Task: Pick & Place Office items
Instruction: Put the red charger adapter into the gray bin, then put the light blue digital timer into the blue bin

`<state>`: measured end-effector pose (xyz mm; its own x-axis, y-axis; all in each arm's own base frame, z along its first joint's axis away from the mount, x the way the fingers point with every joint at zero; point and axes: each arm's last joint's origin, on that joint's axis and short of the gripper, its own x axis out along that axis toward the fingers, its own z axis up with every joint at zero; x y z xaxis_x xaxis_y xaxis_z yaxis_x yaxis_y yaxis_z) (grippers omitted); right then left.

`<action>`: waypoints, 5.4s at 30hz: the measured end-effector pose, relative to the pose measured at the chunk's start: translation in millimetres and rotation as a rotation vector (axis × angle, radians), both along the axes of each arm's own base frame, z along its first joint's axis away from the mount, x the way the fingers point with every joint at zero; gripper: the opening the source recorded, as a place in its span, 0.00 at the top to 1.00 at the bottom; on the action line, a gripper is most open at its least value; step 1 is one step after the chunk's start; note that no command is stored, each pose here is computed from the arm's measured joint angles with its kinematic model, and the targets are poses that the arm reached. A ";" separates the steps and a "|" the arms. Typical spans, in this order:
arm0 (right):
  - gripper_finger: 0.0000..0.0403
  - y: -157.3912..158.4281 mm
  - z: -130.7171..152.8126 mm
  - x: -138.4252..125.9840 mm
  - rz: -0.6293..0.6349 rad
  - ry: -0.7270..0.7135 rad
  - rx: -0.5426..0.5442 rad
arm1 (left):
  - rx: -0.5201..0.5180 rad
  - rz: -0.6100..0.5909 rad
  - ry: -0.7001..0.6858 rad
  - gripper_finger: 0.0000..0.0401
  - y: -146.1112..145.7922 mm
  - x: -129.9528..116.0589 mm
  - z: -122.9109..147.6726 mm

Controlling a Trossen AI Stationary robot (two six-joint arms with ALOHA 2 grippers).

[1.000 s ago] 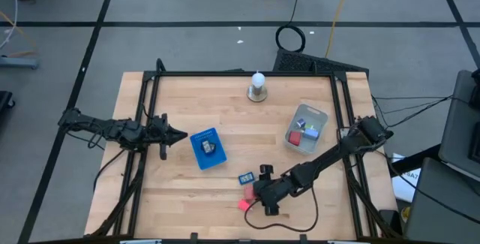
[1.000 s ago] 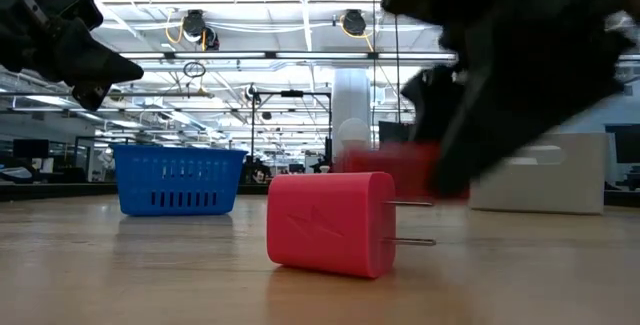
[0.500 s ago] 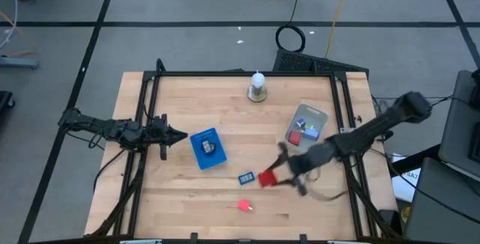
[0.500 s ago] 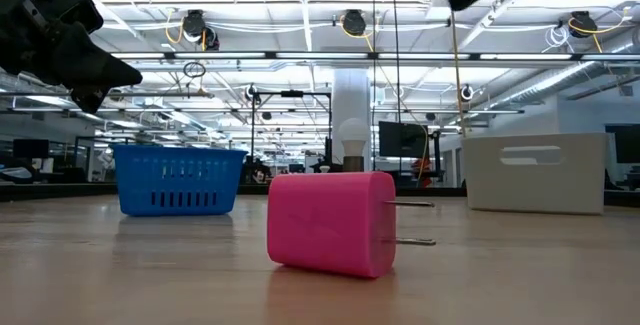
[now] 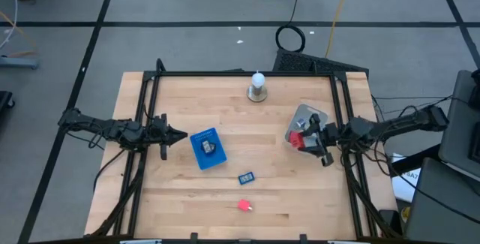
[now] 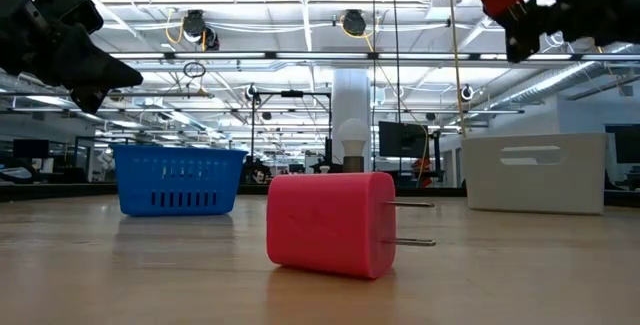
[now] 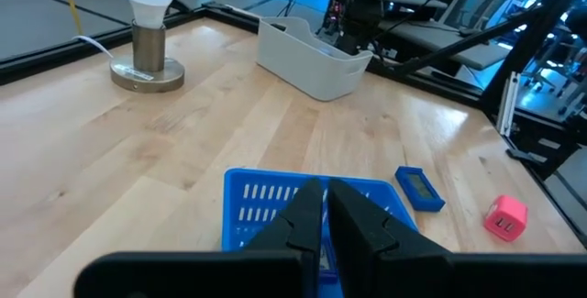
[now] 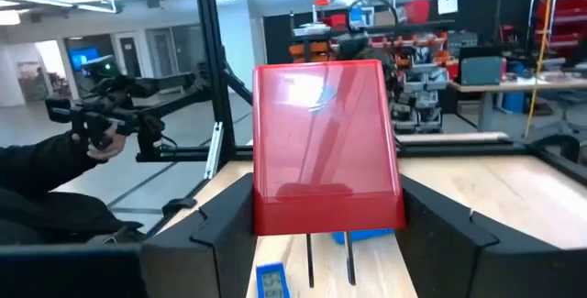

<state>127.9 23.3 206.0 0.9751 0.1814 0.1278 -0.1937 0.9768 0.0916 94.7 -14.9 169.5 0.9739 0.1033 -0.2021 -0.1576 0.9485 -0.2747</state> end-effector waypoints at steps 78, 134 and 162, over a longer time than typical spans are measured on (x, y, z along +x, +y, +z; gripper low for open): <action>0.55 -3.8 48.4 9.5 -0.293 0.331 -0.035 | 0.007 -0.048 0.021 0.95 -1.3 -0.3 -1.7; 1.00 -2.5 -32.4 -19.7 -0.246 0.090 -0.046 | 0.061 -0.214 0.641 0.70 -93.6 263.2 26.9; 1.00 -2.4 -34.3 -19.6 -0.243 0.110 -0.026 | 0.117 -0.196 0.974 0.13 -96.3 314.7 -25.6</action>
<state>108.3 20.9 171.7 0.9982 -0.0584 0.0167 0.0570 0.9957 0.0731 409.4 -111.2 143.9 0.3914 0.0290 -0.9198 -0.1025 0.9947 -0.0123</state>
